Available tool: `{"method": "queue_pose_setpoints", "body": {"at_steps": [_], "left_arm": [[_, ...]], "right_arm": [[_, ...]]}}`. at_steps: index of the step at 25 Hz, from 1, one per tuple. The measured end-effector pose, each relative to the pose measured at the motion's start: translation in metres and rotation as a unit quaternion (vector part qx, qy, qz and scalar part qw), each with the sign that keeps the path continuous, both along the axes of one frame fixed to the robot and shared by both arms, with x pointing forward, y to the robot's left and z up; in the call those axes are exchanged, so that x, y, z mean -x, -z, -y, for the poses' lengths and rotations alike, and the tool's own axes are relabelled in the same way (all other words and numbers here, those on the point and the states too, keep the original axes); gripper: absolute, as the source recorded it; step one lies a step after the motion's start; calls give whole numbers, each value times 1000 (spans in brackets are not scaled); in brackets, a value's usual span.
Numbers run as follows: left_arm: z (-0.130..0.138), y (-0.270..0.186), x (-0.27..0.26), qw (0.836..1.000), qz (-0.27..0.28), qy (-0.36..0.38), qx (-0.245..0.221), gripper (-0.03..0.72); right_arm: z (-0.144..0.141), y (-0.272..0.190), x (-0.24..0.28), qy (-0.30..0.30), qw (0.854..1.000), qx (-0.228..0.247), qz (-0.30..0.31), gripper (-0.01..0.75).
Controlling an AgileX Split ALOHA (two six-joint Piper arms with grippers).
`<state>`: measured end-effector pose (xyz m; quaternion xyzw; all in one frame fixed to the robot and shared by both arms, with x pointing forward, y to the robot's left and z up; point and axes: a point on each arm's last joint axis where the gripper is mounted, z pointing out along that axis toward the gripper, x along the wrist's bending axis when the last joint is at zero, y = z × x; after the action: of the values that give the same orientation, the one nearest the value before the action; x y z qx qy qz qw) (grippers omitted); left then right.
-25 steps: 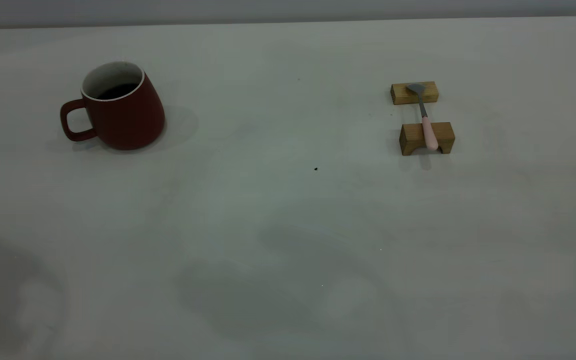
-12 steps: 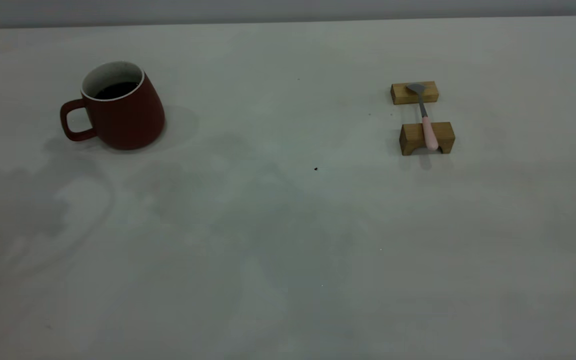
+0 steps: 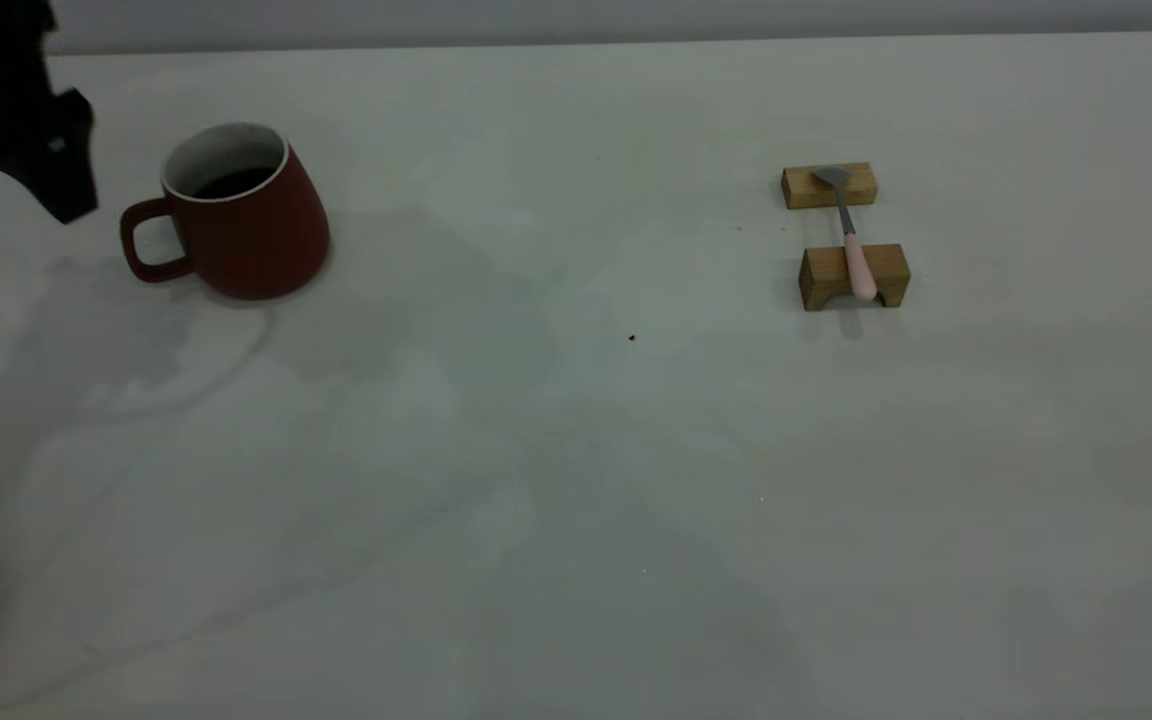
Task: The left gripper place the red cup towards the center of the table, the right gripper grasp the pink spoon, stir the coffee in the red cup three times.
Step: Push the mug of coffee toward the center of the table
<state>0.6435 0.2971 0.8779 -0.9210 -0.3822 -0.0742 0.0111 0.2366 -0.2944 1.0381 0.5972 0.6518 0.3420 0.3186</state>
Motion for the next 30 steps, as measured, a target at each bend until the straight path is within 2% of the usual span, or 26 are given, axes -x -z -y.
{"method": "queue_pose_setpoints", "body": {"at_steps": [14, 21, 30], "left_arm": [[24, 50, -30, 997, 3, 82, -7, 630], [36, 55, -34, 995, 19, 100, -6, 576], [64, 54, -34, 989, 34, 143, -5, 571]], "right_arm": [[0, 0, 0, -1, 1000, -1, 0, 237], [0, 0, 0, -1, 1000, -2, 0, 237], [0, 0, 0, -1, 1000, -2, 0, 237]]}}
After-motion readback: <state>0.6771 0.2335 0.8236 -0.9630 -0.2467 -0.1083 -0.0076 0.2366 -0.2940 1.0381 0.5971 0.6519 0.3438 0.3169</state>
